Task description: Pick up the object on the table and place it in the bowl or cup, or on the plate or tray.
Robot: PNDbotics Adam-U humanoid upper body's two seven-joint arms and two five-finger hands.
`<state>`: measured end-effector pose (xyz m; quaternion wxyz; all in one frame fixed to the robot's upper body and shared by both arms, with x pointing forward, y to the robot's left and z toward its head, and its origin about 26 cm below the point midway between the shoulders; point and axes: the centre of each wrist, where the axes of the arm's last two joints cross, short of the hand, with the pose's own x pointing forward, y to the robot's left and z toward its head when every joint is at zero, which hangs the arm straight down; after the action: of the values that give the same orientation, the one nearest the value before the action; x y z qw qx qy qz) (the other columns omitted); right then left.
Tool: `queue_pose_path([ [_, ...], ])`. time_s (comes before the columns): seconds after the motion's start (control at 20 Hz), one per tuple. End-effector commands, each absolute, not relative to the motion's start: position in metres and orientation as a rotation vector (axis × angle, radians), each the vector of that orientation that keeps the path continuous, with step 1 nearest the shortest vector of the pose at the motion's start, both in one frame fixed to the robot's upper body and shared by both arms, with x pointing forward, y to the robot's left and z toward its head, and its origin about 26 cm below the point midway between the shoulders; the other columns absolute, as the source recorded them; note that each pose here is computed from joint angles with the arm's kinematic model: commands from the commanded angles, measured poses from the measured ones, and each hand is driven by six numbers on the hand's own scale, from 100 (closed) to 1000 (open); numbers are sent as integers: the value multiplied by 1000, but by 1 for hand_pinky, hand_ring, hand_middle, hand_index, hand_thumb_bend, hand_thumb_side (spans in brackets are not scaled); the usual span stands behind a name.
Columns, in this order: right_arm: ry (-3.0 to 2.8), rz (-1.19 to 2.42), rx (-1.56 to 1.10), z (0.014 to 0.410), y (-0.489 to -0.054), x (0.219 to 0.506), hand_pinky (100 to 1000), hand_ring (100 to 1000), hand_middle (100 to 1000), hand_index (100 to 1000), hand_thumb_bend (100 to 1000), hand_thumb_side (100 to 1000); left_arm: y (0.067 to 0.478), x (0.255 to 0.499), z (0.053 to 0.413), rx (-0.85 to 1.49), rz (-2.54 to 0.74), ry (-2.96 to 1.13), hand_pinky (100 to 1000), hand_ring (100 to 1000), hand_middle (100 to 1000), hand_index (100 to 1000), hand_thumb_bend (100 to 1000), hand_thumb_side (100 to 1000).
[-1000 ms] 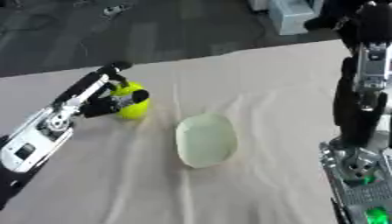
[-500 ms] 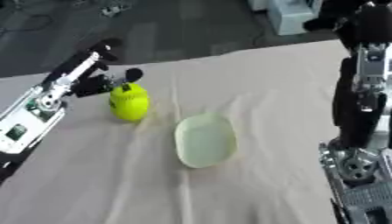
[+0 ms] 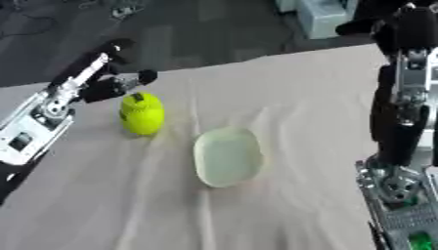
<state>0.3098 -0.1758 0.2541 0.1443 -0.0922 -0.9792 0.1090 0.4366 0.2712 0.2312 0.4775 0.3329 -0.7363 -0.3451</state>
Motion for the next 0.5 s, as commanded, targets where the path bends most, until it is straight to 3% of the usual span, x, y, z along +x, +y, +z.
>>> queue_pose_path([
  [0.05,-2851,315,-246,261,-173,307,573,836,898,936,100,1000,275,442,244,841,-795,-1829,738,848,1000,987,734,898],
  [0.5,-2864,311,-237,264,-171,307,571,836,898,936,100,1000,286,455,230,880,-739,-1790,743,847,1000,986,739,912],
])
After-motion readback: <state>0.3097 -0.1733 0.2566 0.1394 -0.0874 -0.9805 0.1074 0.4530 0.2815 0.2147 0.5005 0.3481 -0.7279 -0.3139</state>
